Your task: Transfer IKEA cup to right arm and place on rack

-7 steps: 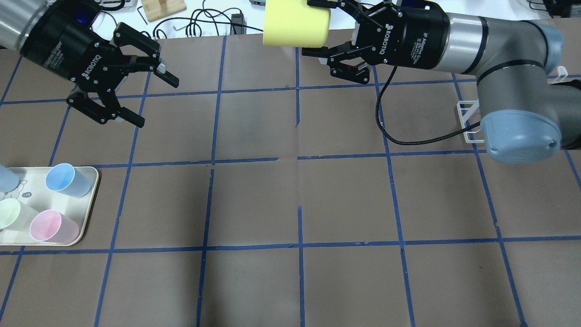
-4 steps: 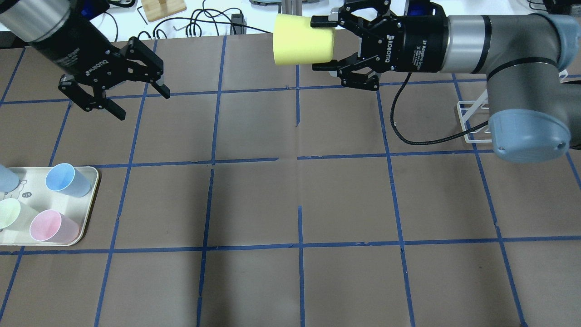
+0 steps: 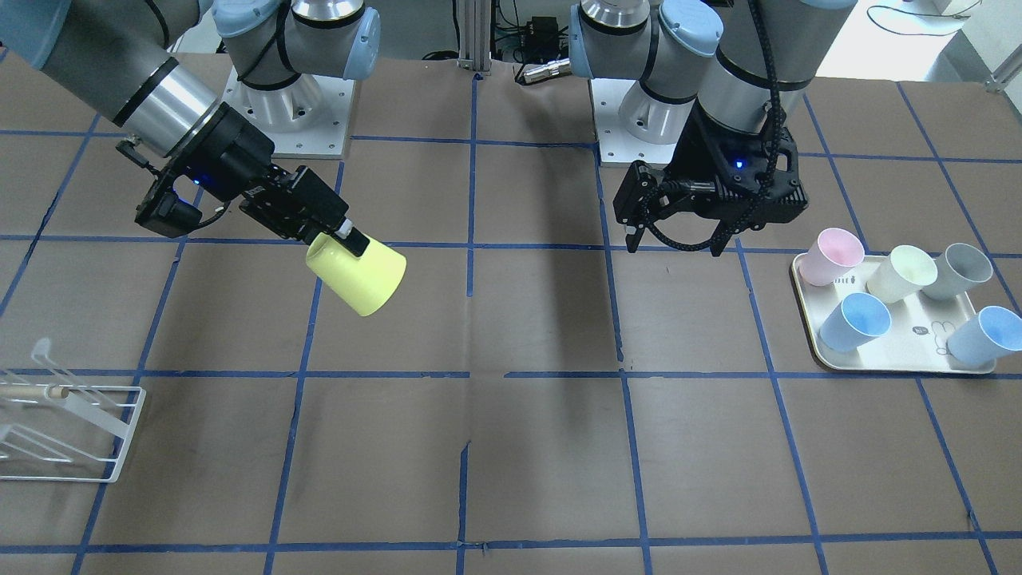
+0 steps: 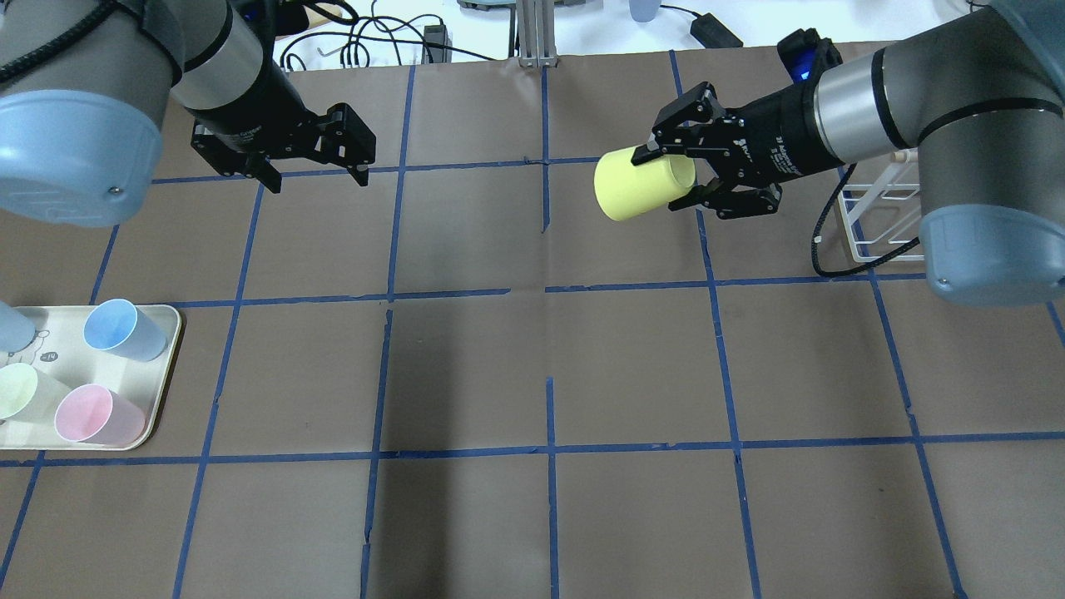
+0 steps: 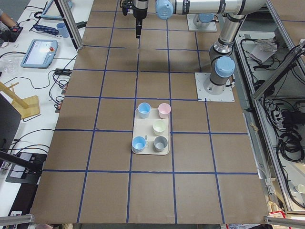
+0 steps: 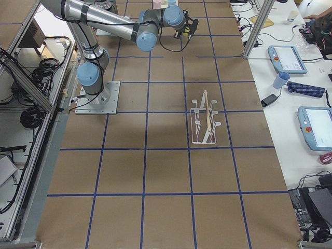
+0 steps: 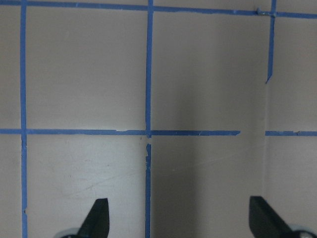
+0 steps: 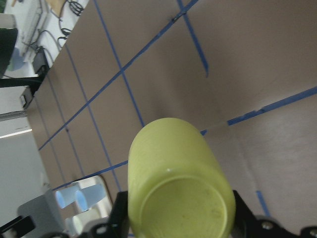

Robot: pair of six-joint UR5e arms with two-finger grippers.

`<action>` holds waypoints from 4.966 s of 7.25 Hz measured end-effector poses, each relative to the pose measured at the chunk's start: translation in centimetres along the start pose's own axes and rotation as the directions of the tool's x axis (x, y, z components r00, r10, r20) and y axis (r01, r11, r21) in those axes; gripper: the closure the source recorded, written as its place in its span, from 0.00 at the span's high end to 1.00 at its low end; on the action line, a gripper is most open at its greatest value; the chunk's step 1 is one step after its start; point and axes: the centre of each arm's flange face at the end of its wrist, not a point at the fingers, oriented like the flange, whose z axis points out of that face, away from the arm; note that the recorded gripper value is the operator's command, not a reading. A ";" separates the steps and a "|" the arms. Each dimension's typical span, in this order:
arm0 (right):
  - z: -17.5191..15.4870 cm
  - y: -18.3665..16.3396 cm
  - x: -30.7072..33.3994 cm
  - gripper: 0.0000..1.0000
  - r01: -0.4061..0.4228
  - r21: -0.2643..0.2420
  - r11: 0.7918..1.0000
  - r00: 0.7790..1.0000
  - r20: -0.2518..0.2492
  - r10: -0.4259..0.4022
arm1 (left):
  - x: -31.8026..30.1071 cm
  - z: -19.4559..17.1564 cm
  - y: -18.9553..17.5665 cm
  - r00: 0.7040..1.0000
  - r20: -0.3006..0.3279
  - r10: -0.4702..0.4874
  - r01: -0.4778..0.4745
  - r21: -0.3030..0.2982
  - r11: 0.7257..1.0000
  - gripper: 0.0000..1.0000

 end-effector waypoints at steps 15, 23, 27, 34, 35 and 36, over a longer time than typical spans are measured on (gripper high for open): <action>-11.3 -16.8 14.7 0.33 0.515 -0.262 0.816 0.537 -0.643 -0.546 | -0.5 -2.6 0.8 0.997 0.013 -0.079 0.080 -0.053 0.995 1.00; -8.2 -19.2 17.3 0.33 0.488 -0.282 0.826 0.559 -0.626 -0.544 | -0.6 -2.8 1.1 0.997 0.013 -0.080 0.081 -0.055 0.995 1.00; -6.7 -20.2 18.9 0.35 0.477 -0.284 0.832 0.569 -0.622 -0.538 | -0.7 -2.7 1.1 0.997 0.014 -0.080 0.080 -0.056 0.995 1.00; -5.9 -20.5 19.8 1.00 0.459 -0.297 0.837 0.579 -0.615 -0.536 | -0.8 -2.7 1.1 0.997 0.014 -0.079 0.080 -0.057 0.995 1.00; -6.4 -20.4 19.4 1.00 0.461 -0.293 0.837 0.576 -0.618 -0.534 | -0.8 -2.7 1.2 0.997 0.014 -0.079 0.080 -0.057 0.995 1.00; -7.4 -19.7 18.5 1.00 0.465 -0.289 0.837 0.574 -0.621 -0.533 | -0.8 -2.7 1.2 0.997 0.014 -0.079 0.080 -0.057 0.995 1.00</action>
